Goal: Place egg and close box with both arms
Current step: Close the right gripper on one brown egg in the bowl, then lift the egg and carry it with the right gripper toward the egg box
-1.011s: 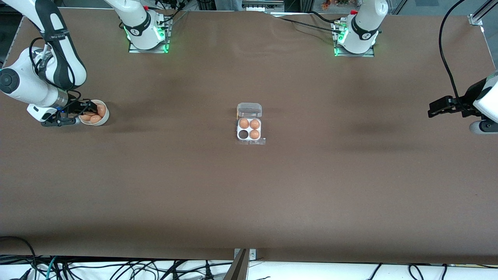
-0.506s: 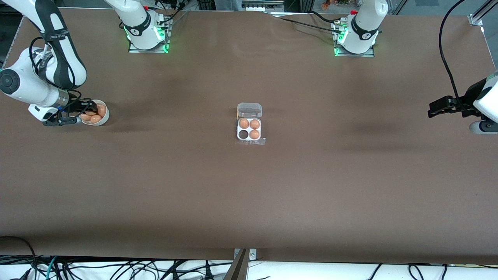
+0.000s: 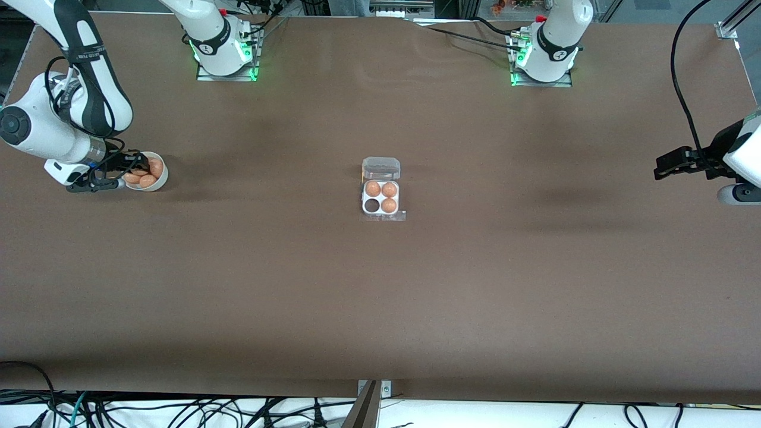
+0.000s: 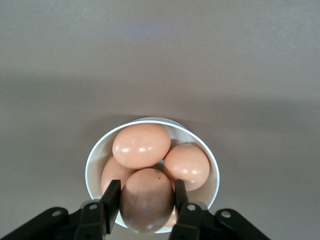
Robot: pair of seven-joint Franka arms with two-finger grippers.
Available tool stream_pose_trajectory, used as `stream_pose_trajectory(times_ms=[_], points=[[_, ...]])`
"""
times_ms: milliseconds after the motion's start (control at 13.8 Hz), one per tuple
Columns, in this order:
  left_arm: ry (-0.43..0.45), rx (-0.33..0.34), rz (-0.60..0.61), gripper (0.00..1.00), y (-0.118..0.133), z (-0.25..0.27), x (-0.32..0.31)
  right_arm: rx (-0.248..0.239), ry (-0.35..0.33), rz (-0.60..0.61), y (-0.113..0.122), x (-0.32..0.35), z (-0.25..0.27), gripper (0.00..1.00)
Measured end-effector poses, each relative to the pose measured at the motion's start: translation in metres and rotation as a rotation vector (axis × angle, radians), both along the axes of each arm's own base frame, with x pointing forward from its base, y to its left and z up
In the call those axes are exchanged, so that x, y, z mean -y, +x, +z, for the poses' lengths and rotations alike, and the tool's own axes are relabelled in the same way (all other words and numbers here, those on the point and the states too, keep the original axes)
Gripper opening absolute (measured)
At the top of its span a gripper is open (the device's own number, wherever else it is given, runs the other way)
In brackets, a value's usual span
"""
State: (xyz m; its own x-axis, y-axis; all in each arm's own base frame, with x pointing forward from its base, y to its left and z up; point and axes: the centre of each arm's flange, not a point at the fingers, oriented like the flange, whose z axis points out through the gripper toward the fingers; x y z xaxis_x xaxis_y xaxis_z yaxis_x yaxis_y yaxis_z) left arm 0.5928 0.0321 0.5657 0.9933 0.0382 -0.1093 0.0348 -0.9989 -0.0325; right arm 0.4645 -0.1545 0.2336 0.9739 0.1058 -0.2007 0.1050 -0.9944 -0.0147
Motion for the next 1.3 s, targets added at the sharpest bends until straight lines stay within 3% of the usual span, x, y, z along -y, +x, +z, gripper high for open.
stream_pose_trajectory(times_ms=[361, 722, 1011, 1300], points=[[0.0, 0.0, 0.0, 1.0, 0.0, 0.0, 0.0, 0.006, 0.001, 0.01, 0.01, -0.003, 0.011, 0.48], [0.0, 0.0, 0.0, 1.0, 0.0, 0.0, 0.0, -0.072, 0.015, 0.026, 0.047, -0.028, 0.058, 0.48], [0.0, 0.001, 0.0, 1.0, 0.0, 0.0, 0.0, -0.085, -0.031, -0.016, 0.08, -0.103, 0.098, 0.48], [0.0, 0.001, 0.0, 1.0, 0.0, 0.0, 0.0, -0.069, -0.096, -0.067, 0.09, -0.223, 0.113, 0.48]])
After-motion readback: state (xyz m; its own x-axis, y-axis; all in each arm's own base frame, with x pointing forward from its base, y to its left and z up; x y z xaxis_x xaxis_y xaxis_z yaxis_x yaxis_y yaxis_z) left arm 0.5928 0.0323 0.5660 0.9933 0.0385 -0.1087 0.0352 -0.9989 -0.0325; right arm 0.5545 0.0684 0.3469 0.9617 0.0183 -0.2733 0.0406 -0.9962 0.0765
